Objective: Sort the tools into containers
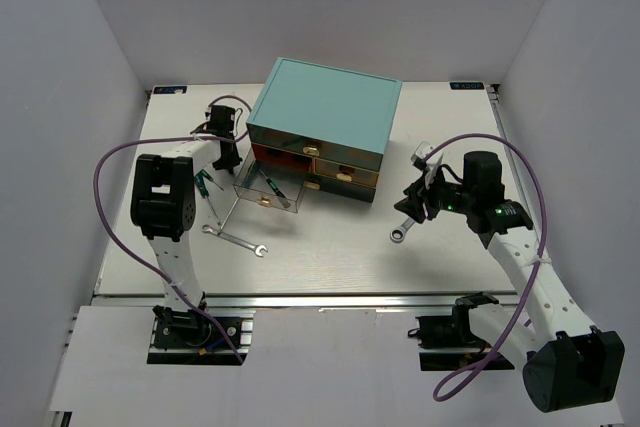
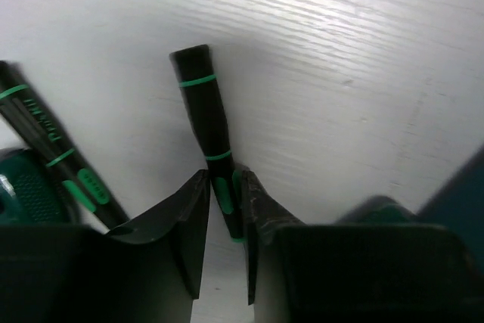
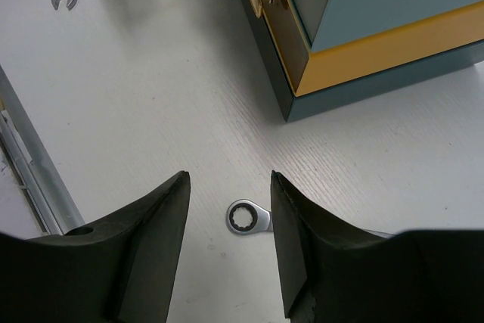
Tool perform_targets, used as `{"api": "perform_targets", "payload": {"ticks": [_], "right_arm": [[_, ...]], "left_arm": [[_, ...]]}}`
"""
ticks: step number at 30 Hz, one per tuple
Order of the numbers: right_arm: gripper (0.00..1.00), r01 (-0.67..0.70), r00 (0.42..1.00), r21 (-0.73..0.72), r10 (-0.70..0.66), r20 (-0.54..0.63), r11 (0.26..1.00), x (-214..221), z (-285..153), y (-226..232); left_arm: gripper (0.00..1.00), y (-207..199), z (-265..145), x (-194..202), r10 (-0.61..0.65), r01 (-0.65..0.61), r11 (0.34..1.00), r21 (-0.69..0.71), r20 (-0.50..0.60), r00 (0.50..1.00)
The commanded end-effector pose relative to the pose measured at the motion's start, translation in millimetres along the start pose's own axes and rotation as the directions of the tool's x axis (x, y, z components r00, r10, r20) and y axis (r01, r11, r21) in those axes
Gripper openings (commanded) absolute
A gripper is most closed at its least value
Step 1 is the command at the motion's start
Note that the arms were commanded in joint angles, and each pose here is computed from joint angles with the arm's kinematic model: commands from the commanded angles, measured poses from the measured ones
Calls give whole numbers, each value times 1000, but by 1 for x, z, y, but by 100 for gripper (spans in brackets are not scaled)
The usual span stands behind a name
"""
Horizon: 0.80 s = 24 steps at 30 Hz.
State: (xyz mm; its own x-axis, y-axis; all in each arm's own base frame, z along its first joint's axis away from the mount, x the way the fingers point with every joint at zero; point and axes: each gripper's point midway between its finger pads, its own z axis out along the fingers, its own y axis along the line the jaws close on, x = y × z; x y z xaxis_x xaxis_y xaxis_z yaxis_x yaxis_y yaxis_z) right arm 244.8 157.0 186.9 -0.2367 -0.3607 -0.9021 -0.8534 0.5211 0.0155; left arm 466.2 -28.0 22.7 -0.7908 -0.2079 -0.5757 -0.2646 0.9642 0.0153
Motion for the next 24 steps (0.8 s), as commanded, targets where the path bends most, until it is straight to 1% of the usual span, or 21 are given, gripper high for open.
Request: {"api": "perform_targets", "payload": {"ticks": [1, 3, 4, 5, 7, 8, 12, 13, 15, 16, 18, 19, 24], "right_arm": [[52, 40, 998, 26, -41, 51, 999, -20, -5, -5], [52, 41, 998, 29, -43, 54, 999, -21, -5, -5], [53, 42, 997, 29, -43, 57, 999, -22, -6, -5], [53, 42, 997, 30, -43, 56, 999, -22, -6, -5], [53, 48, 997, 34, -50, 59, 998, -24, -7, -5], [52, 48, 997, 34, -50, 59, 998, -24, -7, -5], [52, 51, 997, 33, -53, 64, 998, -27, -8, -5], [53, 54, 996, 29, -56, 68, 998, -28, -8, -4], [52, 55, 996, 31, -57, 71, 998, -30, -9, -4], [52, 56, 996, 32, -58, 73, 998, -30, -9, -5], [52, 51, 996, 32, -53, 74, 998, -30, -9, -4], [52, 53, 995, 36, -56, 79, 998, -32, -9, -5], [52, 49, 996, 30, -51, 78, 998, -29, -9, -3]], "left_arm": [[32, 18, -2, 16, 31, -35, 993, -109, -43, 999], [28, 20, 3, 25, 32, -40, 992, -120, -72, 997], [24, 21, 3, 28, 29, -39, 991, -125, -84, 996], [17, 21, 3, 30, 27, -38, 991, -126, -88, 996], [8, 20, -1, 27, 10, -19, 993, -119, -75, 997], [1, 18, -4, 23, -2, -6, 994, -108, -67, 998], [0, 5, -32, -14, -55, 55, 998, -26, 18, 998], [0, 2, -48, -32, -77, 77, 997, 4, 60, 995], [0, 1, -66, -46, -124, 120, 992, 42, 91, 988], [0, 2, -85, -56, -142, 136, 989, 58, 122, 982], [0, 6, -104, -59, -184, 176, 982, 71, 142, 973], [0, 10, -120, -59, -202, 191, 978, 85, 161, 966], [0, 20, -158, -36, -270, 250, 959, 133, 161, 949]]}}
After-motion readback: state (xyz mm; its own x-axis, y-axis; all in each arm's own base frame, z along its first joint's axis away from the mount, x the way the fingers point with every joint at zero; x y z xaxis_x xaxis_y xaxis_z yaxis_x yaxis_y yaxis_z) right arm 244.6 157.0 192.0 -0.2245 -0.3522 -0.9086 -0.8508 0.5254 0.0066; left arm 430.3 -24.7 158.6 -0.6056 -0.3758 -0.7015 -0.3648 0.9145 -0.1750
